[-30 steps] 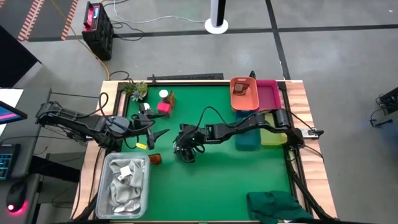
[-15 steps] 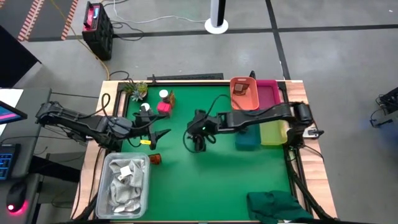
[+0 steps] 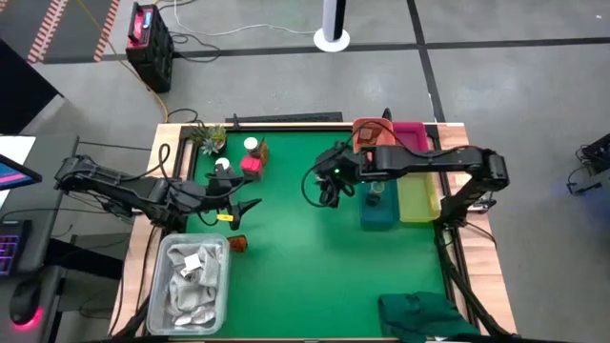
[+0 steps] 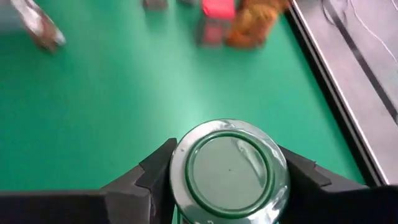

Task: Sort spices by type
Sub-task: Put the green seasoning bottle into the blue bin

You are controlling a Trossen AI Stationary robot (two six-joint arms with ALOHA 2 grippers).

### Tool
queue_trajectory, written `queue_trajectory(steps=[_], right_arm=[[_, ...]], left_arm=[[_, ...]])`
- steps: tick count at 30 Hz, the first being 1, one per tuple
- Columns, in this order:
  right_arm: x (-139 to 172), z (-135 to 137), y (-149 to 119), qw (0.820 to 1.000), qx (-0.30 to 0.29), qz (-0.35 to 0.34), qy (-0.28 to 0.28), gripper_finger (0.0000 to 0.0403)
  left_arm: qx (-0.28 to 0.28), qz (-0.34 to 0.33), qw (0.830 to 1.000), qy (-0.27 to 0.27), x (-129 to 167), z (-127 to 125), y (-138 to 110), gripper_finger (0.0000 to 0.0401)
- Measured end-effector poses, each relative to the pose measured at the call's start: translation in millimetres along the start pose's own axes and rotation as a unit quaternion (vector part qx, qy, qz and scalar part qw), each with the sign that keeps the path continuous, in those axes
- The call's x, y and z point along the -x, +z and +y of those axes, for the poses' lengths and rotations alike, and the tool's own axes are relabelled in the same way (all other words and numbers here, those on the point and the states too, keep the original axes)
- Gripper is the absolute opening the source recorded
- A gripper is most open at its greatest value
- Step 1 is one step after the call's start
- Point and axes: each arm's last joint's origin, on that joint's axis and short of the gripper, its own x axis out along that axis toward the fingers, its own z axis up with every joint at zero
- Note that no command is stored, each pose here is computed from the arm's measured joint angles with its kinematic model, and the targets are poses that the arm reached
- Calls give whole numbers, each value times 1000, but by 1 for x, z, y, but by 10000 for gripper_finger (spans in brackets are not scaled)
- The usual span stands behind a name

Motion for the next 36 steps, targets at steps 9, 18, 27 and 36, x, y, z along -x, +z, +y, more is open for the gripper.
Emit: queue_trajectory(steps=[9,18,27,36], right_arm=[[5,-12,-80,999,-35,26,-26,223],[52,-32,-118,994,-99,-7,-47,223],[90,-46,-136,984,-138,-23,-106,224],[91,-53,-141,980,-148,-43,-128,224]], left_arm=[[-42,-55,998,-8,0,-3,12,302],[-31,-65,997,-10,-13,-12,11,302],[-21,-67,997,-11,-32,-24,4,302],[-12,-56,998,-16,-33,-27,0,302]])
